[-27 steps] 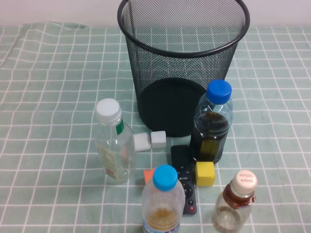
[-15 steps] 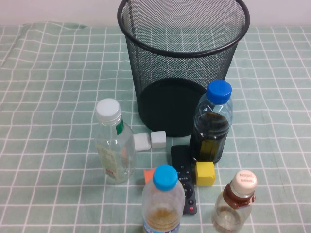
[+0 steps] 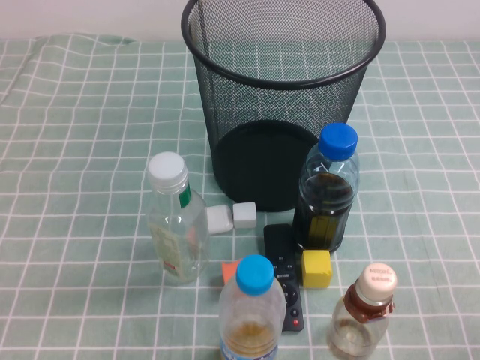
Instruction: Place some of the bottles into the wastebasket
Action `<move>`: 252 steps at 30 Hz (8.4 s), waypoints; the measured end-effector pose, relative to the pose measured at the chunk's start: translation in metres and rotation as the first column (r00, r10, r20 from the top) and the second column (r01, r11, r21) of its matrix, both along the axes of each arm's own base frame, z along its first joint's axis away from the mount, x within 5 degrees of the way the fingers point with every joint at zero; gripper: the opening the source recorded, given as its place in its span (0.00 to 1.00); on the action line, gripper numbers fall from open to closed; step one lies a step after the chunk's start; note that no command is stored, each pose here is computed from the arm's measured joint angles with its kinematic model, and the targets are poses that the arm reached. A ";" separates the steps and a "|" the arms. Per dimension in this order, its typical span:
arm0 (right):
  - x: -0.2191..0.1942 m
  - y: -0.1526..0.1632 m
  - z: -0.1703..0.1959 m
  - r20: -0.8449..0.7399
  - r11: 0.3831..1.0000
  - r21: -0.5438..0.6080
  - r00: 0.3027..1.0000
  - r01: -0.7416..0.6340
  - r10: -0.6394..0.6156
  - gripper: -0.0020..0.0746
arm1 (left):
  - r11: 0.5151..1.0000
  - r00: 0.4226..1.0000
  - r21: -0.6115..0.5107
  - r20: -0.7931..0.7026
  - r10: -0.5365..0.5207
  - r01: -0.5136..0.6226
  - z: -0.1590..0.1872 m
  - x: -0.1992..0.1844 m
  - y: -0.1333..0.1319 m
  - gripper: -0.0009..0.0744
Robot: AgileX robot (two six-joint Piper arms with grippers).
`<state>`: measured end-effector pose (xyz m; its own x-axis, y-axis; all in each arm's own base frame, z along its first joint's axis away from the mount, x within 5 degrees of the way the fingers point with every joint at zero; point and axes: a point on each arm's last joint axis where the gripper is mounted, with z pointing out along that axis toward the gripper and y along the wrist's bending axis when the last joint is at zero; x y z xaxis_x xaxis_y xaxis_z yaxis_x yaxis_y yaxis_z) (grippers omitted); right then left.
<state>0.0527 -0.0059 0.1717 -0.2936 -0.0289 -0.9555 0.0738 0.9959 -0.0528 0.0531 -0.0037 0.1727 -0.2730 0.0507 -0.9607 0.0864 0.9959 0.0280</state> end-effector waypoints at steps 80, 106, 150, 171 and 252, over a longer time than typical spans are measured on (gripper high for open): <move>0.000 0.000 0.000 -0.001 1.000 0.000 1.000 0.000 0.000 0.02 | 0.846 0.827 -0.129 0.330 -0.455 0.517 0.087 0.105 -0.115 0.83; 0.000 0.000 0.000 0.001 1.000 0.000 1.000 0.000 0.000 0.02 | 0.885 0.896 -0.159 0.163 -0.414 0.438 0.054 0.160 -0.151 0.84; 0.000 0.000 0.000 0.003 1.000 0.000 1.000 0.000 0.000 0.02 | 0.854 0.849 0.039 -0.142 -0.508 0.518 0.342 0.207 -0.123 0.45; 0.000 0.000 0.000 0.003 1.000 0.000 1.000 0.000 0.000 0.02 | 0.625 0.634 -0.108 0.111 -0.765 0.773 0.277 0.368 -0.224 0.45; 0.000 0.000 0.000 0.003 1.000 0.001 1.000 0.001 -0.001 0.02 | 0.928 0.922 0.068 0.110 -0.372 0.366 0.124 -0.005 -0.019 0.01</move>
<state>0.0524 -0.0059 0.1719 -0.2904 -0.0273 -0.9565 0.0746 0.9959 -0.0511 0.0485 -0.0227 0.2971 -0.1109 0.1698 -0.9792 0.4407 0.8915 0.1047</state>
